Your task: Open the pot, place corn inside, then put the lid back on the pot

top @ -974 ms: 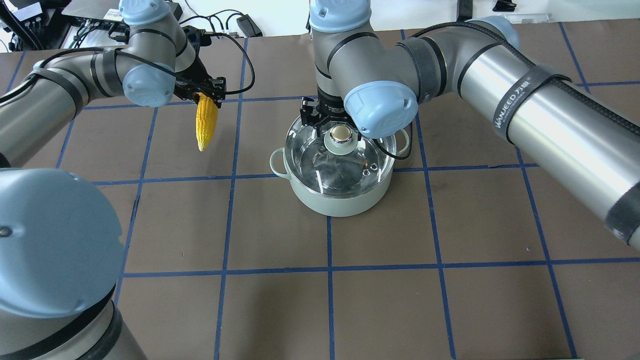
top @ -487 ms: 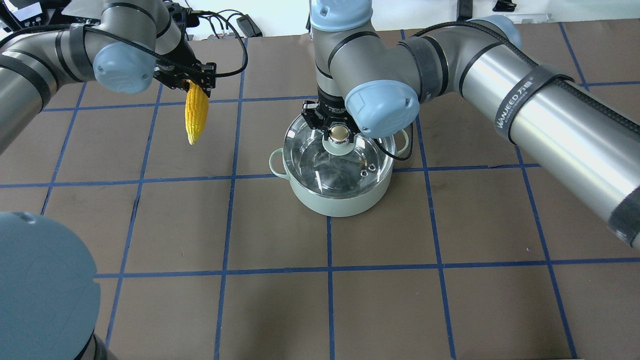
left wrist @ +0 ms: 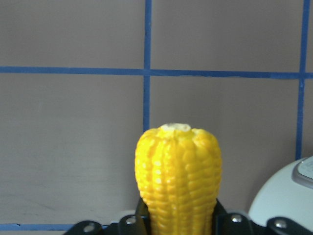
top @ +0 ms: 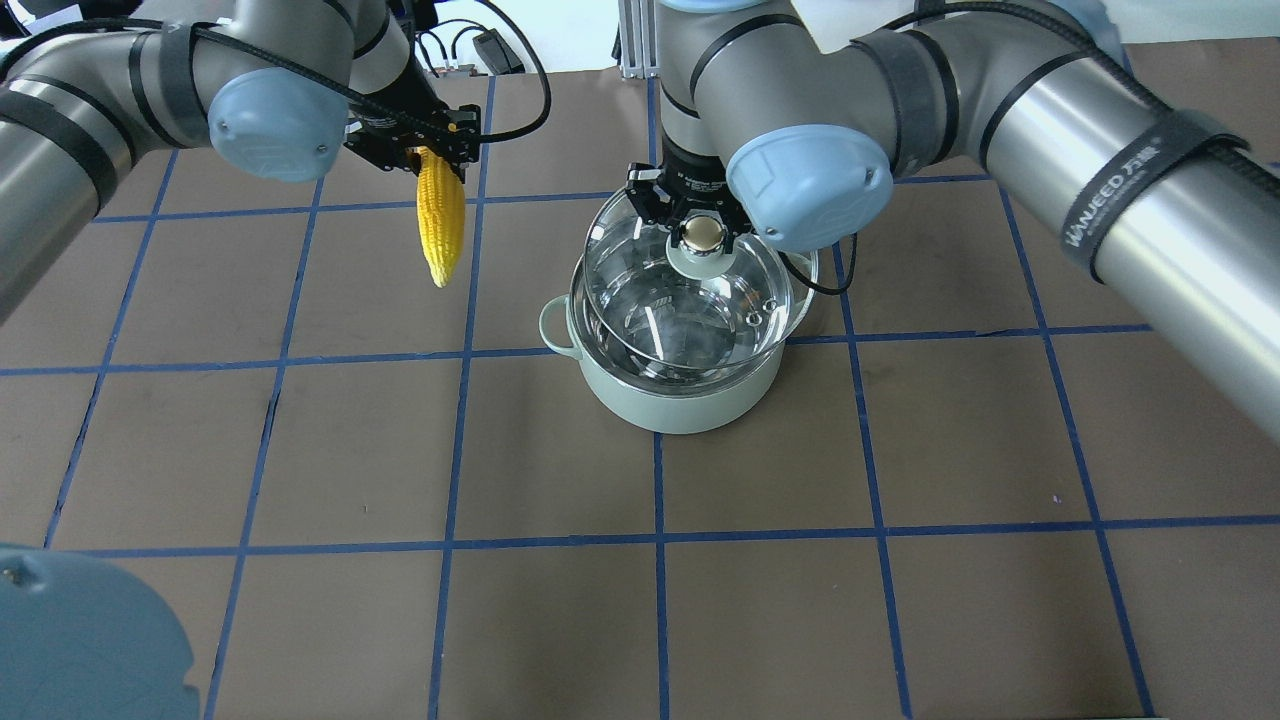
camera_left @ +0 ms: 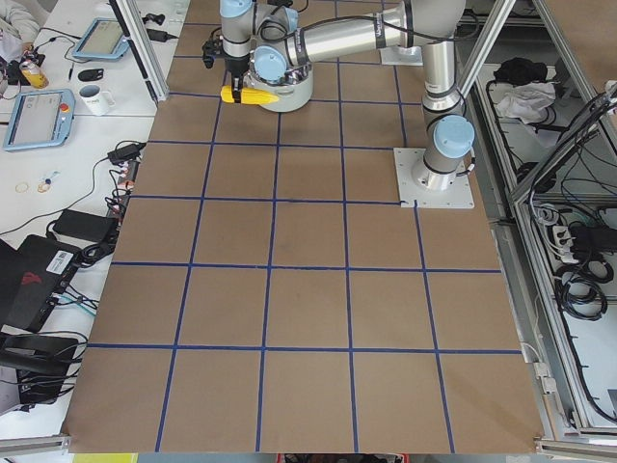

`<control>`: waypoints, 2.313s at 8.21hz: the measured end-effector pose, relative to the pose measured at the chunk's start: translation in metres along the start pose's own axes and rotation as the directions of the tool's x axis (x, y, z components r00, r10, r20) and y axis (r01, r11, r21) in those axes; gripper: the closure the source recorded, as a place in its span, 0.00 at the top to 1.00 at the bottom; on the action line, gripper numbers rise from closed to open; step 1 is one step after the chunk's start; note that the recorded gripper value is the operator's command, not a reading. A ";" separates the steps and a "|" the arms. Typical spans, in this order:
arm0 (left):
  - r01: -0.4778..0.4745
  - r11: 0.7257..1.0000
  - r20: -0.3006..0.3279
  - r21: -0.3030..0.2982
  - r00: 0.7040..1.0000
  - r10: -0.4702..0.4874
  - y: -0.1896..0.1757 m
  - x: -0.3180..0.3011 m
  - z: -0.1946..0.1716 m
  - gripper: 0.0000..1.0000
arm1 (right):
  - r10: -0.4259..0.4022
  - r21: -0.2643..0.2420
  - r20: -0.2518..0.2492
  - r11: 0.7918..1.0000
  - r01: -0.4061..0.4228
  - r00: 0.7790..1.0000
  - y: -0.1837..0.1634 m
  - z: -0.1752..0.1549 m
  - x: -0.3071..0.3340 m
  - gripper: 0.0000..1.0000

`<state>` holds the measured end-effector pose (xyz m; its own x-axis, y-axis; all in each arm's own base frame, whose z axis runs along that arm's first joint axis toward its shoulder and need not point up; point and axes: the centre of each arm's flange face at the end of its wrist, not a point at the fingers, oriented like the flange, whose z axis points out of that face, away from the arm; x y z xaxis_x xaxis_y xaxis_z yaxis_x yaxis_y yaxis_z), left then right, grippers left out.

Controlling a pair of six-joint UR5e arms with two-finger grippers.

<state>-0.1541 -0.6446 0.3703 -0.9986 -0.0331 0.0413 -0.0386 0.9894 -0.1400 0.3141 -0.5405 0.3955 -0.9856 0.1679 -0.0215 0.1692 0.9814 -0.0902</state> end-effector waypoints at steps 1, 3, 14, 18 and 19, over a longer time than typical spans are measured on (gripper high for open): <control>0.014 1.000 -0.007 0.003 1.000 -0.014 0.010 0.028 -0.005 0.00 | 0.011 0.008 0.004 1.000 -0.011 1.000 -0.001 -0.026 0.019 0.24; 0.041 0.999 -0.020 0.001 0.999 -0.040 0.033 0.086 -0.009 0.00 | 0.010 -0.001 -0.006 1.000 -0.010 1.000 0.004 -0.092 0.088 0.22; -0.064 0.994 -0.035 -0.088 0.997 0.062 0.102 0.226 0.049 1.00 | -0.129 -0.076 -0.040 0.989 0.126 0.991 0.032 -0.160 0.198 0.17; -0.073 0.987 -0.002 -0.140 0.997 0.074 0.105 0.219 0.044 1.00 | -0.127 -0.077 -0.037 0.989 0.124 0.991 0.033 -0.160 0.198 0.16; -0.115 0.983 0.014 -0.141 0.993 0.118 0.102 0.213 0.036 1.00 | -0.127 -0.077 -0.036 0.989 0.124 0.991 0.033 -0.160 0.198 0.15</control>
<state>-0.3716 -0.5554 0.3296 -0.9966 0.0816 0.0104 0.0816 0.9967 -0.0030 0.1238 -0.4604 0.5475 -0.9986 0.0456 0.0259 0.0452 0.9989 -0.0152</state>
